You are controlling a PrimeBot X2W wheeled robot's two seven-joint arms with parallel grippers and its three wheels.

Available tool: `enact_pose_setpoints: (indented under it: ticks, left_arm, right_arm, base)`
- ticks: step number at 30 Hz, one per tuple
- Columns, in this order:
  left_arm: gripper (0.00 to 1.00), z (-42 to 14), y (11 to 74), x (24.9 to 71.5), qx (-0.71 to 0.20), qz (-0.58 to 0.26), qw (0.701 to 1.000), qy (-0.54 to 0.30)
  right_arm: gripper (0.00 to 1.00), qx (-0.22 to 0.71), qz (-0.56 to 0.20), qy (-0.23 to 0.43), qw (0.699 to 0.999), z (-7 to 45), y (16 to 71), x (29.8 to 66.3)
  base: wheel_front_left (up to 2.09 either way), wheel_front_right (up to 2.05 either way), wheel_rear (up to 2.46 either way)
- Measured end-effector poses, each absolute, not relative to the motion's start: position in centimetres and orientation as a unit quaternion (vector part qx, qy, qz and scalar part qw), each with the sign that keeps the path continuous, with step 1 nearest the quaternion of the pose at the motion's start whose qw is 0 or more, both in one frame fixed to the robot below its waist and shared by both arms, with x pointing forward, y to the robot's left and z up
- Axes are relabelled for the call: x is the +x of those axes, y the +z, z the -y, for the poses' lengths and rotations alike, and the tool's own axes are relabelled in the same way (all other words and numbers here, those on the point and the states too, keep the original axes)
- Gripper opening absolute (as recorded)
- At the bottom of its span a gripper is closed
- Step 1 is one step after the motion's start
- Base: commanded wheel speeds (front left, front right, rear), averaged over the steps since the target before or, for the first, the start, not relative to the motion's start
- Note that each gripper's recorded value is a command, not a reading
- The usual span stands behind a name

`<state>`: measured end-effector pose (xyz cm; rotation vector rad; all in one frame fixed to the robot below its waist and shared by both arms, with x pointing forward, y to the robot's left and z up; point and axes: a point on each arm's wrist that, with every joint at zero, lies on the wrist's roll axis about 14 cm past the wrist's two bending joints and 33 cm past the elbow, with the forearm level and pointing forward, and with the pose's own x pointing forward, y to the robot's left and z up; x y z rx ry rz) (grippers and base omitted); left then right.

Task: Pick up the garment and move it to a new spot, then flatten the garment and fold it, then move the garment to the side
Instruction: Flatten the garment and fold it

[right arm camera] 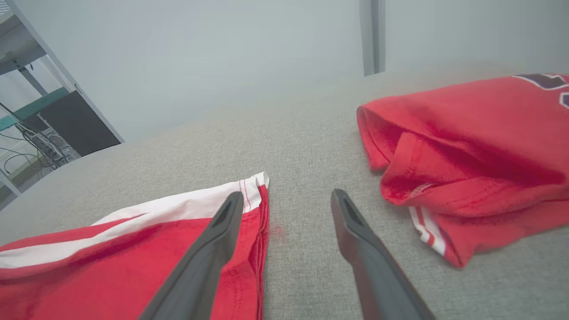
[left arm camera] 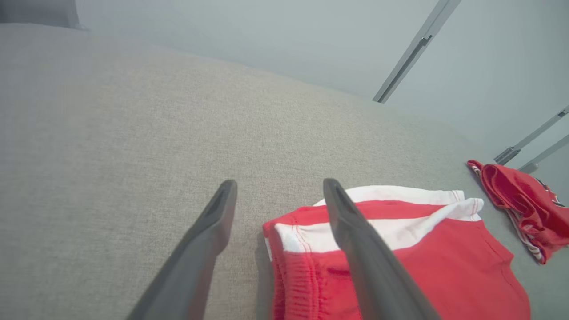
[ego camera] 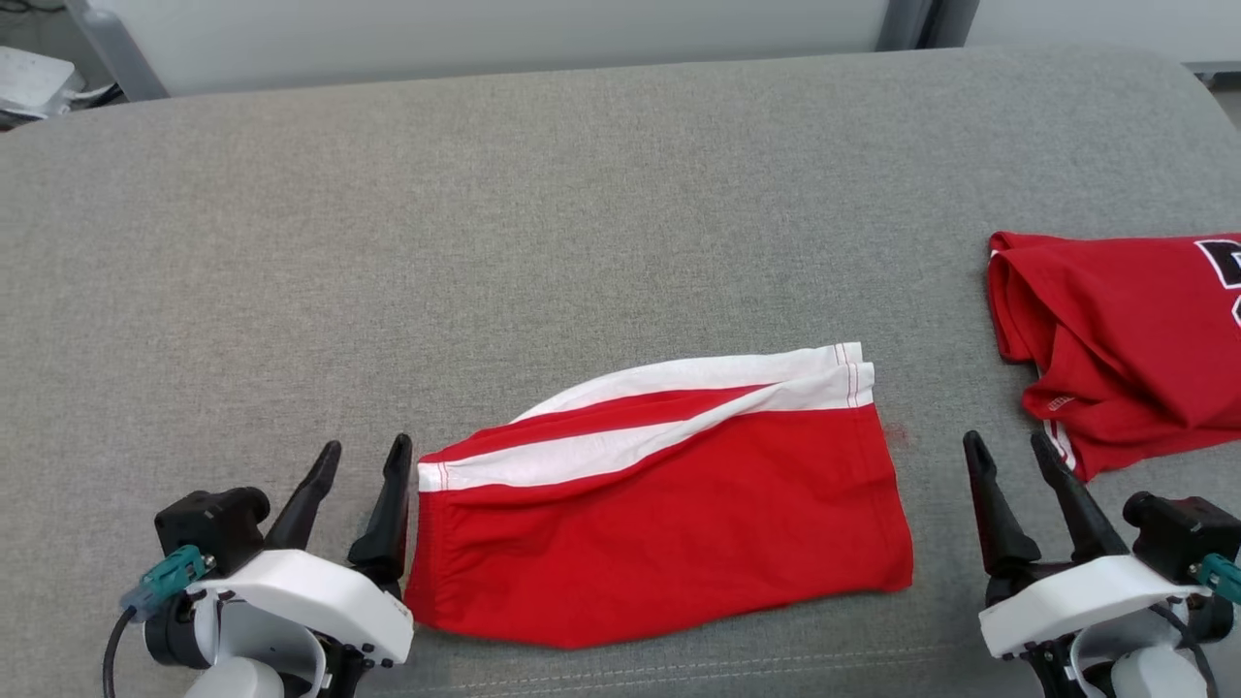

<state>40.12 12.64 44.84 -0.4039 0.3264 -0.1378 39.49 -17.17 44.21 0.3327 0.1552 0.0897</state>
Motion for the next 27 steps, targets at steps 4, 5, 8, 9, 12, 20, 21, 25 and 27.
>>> enact_pose_setpoints:
  ticks: [4,5,8,9,12,20,21,25,27]
  left_arm:
    - [1.0,-13.9,47.3,40.2,-0.169,-0.1,0.979,-0.053]
    - [1.0,-14.2,48.1,40.2,-0.16,-0.082,0.982,-0.05]
    - [1.0,-15.5,50.0,39.9,-0.145,-0.035,0.988,-0.033]
    - [1.0,-15.9,50.5,39.7,-0.14,-0.022,0.99,-0.025]
    - [1.0,-17.1,51.5,39.1,-0.123,0.005,0.992,-0.006]
    - [1.0,-20.1,49.7,35.2,-0.07,0.002,0.998,0.007]
    - [1.0,-20.1,49.6,35.0,-0.07,0.002,0.998,0.007]
    - [1.0,-20.3,49.6,34.6,-0.068,0.007,0.998,0.009]
    - [1.0,-20.2,49.6,34.3,-0.073,0.008,0.997,0.008]
  right_arm:
    - [1.0,0.139,-0.037,0.042,0.989,18.1,46.4,39.5]
    - [1.0,0.134,-0.029,0.043,0.99,18.2,46.8,39.4]
    - [1.0,0.118,-0.021,0.045,0.992,18.2,47.3,38.7]
    - [1.0,0.112,-0.016,0.045,0.993,18.3,47.5,38.5]
    - [1.0,0.102,-0.003,0.05,0.993,18.0,48.4,38.0]
    - [1.0,0.073,-0.003,0.047,0.996,18.2,48.2,35.3]
    - [1.0,0.074,-0.005,0.047,0.996,18.2,48.1,35.1]
    - [1.0,0.072,-0.006,0.043,0.996,18.4,48.0,34.9]
    - [1.0,0.072,-0.007,0.045,0.996,18.2,47.9,35.0]
  base:
    - [0.0,0.0,0.0]
    - [0.0,0.0,0.0]
    - [0.0,0.0,0.0]
    - [0.0,0.0,0.0]
    - [0.0,0.0,0.0]
    - [0.0,0.0,0.0]
    - [0.0,0.0,0.0]
    - [0.0,0.0,0.0]
    - [0.0,0.0,0.0]
